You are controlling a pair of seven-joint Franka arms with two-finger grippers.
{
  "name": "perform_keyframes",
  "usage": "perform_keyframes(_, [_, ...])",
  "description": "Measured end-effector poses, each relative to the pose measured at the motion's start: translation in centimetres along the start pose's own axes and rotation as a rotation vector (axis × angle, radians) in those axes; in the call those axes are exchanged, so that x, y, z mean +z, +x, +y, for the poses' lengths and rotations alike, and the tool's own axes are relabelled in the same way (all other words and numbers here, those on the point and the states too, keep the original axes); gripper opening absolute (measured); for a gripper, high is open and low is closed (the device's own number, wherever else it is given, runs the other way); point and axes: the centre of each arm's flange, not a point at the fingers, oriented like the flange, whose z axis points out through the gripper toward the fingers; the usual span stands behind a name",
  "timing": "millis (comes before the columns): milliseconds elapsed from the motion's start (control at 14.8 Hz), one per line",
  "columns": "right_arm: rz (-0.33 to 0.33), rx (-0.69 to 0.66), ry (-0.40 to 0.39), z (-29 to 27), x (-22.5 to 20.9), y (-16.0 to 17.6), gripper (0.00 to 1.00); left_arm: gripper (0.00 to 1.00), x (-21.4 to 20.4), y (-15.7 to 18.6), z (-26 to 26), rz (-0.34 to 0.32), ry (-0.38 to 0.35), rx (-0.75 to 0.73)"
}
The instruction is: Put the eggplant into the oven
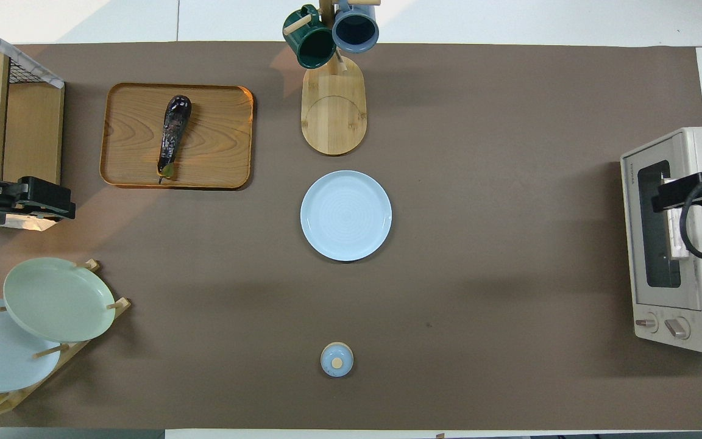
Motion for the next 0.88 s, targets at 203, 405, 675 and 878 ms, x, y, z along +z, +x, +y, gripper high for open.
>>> perform_keyframes(203, [0.0, 0.0, 0.0, 0.0, 0.0, 0.0, 1.0, 1.0, 0.0, 0.0, 0.0, 0.0, 0.0, 0.0])
perform_keyframes(405, [0.0, -0.002, 0.0, -0.1, 0.0, 0.0, 1.0, 1.0, 0.0, 0.0, 0.0, -0.001, 0.0, 0.0])
perform_keyframes(675, [0.008, 0.0, -0.001, 0.0, 0.2, 0.1, 1.0, 1.0, 0.0, 0.0, 0.0, 0.0, 0.0, -0.003])
perform_keyframes(878, [0.088, -0.074, -0.014, 0.2, 0.8, 1.1, 0.68, 1.0, 0.0, 0.3, 0.0, 0.025, -0.002, -0.022])
